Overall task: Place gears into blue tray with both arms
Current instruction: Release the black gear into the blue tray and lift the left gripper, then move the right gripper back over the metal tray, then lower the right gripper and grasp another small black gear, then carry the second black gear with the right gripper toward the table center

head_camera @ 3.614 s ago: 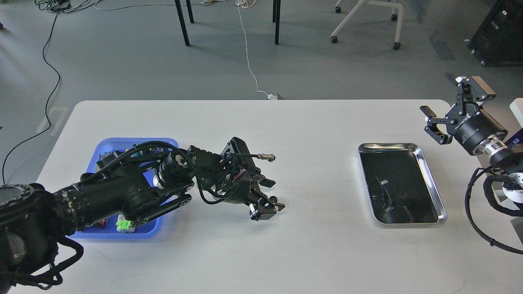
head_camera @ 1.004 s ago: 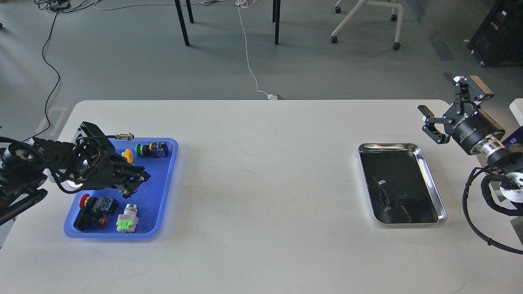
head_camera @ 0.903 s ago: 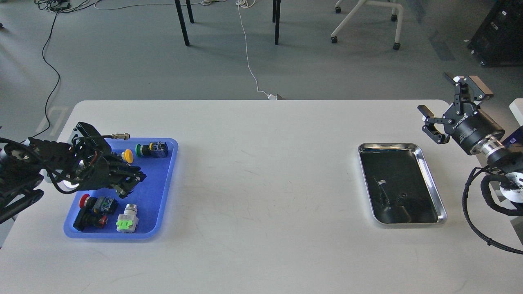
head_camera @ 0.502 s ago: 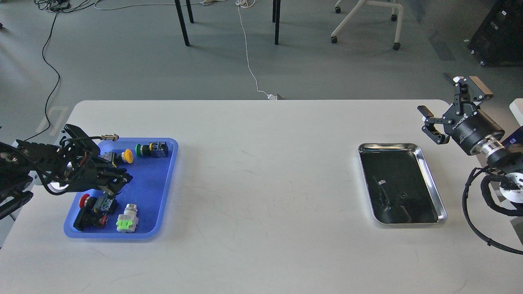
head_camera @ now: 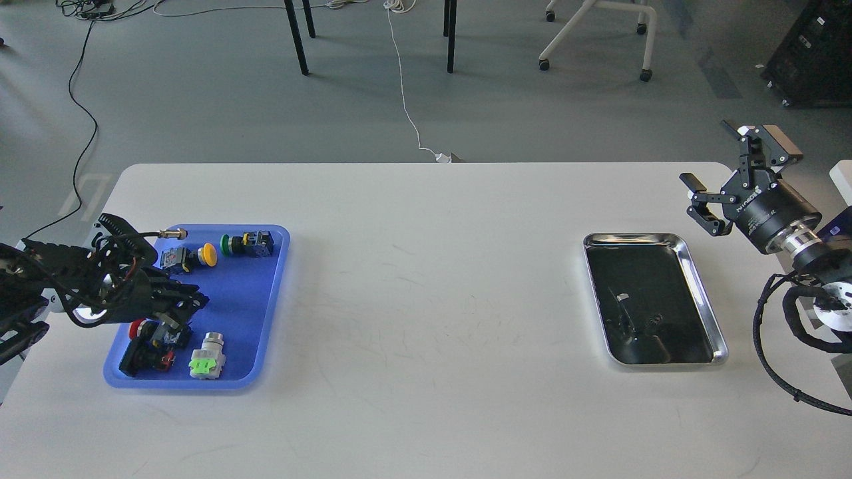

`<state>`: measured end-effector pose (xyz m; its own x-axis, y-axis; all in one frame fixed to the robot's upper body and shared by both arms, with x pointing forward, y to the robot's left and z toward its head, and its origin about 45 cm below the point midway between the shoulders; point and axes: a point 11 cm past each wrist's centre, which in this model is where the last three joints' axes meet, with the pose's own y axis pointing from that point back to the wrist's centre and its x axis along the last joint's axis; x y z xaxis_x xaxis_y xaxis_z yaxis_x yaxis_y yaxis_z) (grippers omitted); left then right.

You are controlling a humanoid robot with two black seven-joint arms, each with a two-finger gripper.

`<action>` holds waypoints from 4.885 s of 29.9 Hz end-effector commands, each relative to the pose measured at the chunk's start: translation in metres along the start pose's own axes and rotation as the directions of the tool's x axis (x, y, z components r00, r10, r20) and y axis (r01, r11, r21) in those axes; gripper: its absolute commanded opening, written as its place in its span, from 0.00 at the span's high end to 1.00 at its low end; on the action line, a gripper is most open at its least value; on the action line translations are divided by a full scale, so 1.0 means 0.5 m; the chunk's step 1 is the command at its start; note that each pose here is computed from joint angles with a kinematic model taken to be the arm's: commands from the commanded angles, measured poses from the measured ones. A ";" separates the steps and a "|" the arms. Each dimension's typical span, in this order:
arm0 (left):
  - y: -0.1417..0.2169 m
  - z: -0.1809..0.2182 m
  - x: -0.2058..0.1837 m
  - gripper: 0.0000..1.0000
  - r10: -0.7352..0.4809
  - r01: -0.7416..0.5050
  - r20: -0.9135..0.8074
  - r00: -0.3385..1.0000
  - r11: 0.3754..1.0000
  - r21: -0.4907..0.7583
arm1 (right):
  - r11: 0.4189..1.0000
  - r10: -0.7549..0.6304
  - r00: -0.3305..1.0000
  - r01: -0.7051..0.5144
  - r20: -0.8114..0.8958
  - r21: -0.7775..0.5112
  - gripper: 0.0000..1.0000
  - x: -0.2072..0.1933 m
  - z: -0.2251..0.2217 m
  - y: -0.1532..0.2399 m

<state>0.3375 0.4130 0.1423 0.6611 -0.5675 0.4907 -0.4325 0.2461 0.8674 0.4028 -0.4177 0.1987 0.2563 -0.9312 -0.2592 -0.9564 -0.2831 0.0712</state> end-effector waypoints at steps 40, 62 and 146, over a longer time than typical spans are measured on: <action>0.077 0.091 0.294 0.02 0.008 -0.897 -0.986 -0.166 0.415 0.154 | 0.935 -0.303 0.894 0.213 -0.330 -0.283 0.02 -0.053 0.026 0.052; 0.080 0.091 0.307 0.02 -0.093 -0.898 -0.972 -0.214 0.410 0.158 | 0.359 -0.876 -0.378 -0.099 -0.299 -0.928 0.04 -0.082 0.033 0.099; 0.105 0.070 0.311 0.02 -0.084 -0.907 -0.969 -0.234 0.379 0.187 | 0.317 -0.719 -0.618 0.117 -0.319 -0.941 0.81 -0.479 0.075 -0.135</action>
<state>0.3963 0.3105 0.2612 0.4749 0.8736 -0.1061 -0.8776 0.4612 -0.1305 0.3985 -0.1944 0.2278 0.5985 0.6785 0.4259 -0.1618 -0.4183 0.8938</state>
